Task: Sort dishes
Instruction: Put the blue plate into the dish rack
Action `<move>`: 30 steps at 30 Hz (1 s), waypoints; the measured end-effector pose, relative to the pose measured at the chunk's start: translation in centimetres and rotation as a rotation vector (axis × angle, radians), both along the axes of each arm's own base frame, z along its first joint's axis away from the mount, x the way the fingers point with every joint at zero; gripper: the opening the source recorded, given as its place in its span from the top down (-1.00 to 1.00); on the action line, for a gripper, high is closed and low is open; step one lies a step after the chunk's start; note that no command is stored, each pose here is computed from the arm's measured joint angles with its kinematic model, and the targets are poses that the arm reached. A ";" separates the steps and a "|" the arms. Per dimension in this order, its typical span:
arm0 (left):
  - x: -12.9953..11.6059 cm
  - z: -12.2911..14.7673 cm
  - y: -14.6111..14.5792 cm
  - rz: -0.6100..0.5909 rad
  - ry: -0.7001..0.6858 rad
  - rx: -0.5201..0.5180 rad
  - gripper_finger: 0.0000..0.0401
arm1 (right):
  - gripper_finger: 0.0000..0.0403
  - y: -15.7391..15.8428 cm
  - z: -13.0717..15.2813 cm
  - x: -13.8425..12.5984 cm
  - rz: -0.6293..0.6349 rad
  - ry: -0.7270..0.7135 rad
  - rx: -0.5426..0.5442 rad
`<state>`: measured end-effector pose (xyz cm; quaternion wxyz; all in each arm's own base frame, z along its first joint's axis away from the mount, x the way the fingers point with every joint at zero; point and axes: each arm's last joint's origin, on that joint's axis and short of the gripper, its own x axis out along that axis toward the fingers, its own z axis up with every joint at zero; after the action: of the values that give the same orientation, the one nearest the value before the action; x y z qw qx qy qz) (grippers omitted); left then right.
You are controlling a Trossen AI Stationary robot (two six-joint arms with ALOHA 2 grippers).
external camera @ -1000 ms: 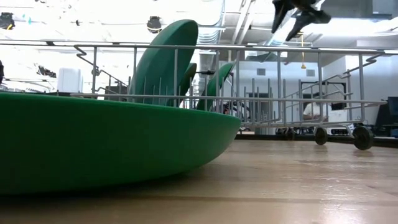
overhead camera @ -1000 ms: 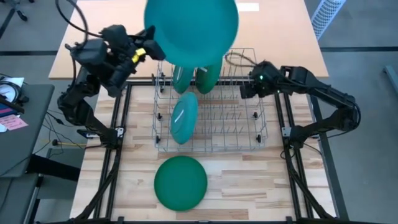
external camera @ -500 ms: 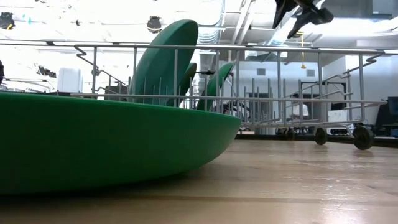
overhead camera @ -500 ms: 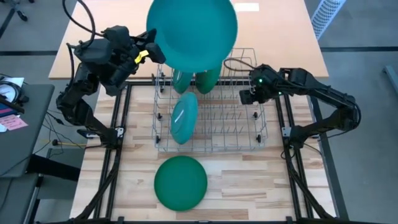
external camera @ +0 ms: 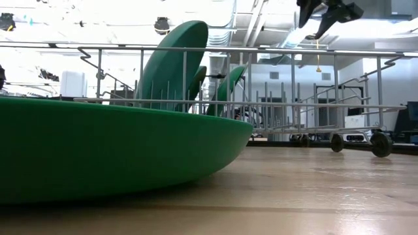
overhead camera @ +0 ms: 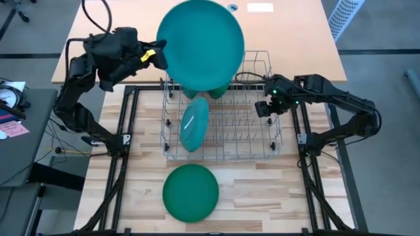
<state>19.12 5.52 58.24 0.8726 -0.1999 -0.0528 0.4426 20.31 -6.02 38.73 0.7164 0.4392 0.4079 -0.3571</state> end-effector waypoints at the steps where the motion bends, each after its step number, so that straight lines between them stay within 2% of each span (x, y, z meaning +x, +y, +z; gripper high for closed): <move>1: 0.0 -0.1 0.1 0.001 0.009 -0.009 1.00 | -0.12 -0.2 0.0 -0.1 -0.004 0.001 -0.002; 3: -0.1 -0.5 0.3 -0.016 0.024 -0.038 1.00 | -0.12 -0.5 0.0 -0.2 -0.017 0.002 -0.003; 6: -0.2 -1.1 0.8 -0.145 0.033 -0.125 1.00 | -0.12 -0.8 0.0 -0.3 -0.035 0.005 -0.012; 10: 0.1 -1.9 1.3 -0.363 0.072 -0.246 1.00 | -0.12 -1.4 -0.1 0.1 -0.026 -0.003 -0.044; 13: 0.6 -1.9 1.8 -0.584 0.044 -0.299 1.00 | -0.12 -2.0 0.0 0.1 0.006 -0.005 -0.076; 19: 2.7 0.1 2.7 -1.061 -0.163 -0.223 1.00 | -0.12 -2.6 0.1 -0.3 0.014 -0.002 -0.093; 22: 4.4 1.2 3.4 -1.296 -0.252 -0.093 1.00 | -0.12 -2.7 0.1 -0.2 0.015 -0.004 -0.096; 25: 5.9 2.8 3.7 -1.507 -0.364 0.206 1.00 | -0.12 -2.7 0.1 -0.1 0.016 -0.013 -0.100; 28: 6.5 4.3 3.4 -1.587 -0.531 0.569 1.00 | -0.12 -2.4 0.1 0.0 0.027 -0.012 -0.099; 30: 6.7 4.3 3.6 -1.582 -0.665 0.738 1.00 | -0.12 -2.2 0.1 0.1 0.035 -0.011 -0.097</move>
<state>25.85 9.11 62.50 0.8686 -0.0045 -0.2857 -0.4048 20.37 -8.23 38.80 0.7453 0.3987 0.3936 -0.3614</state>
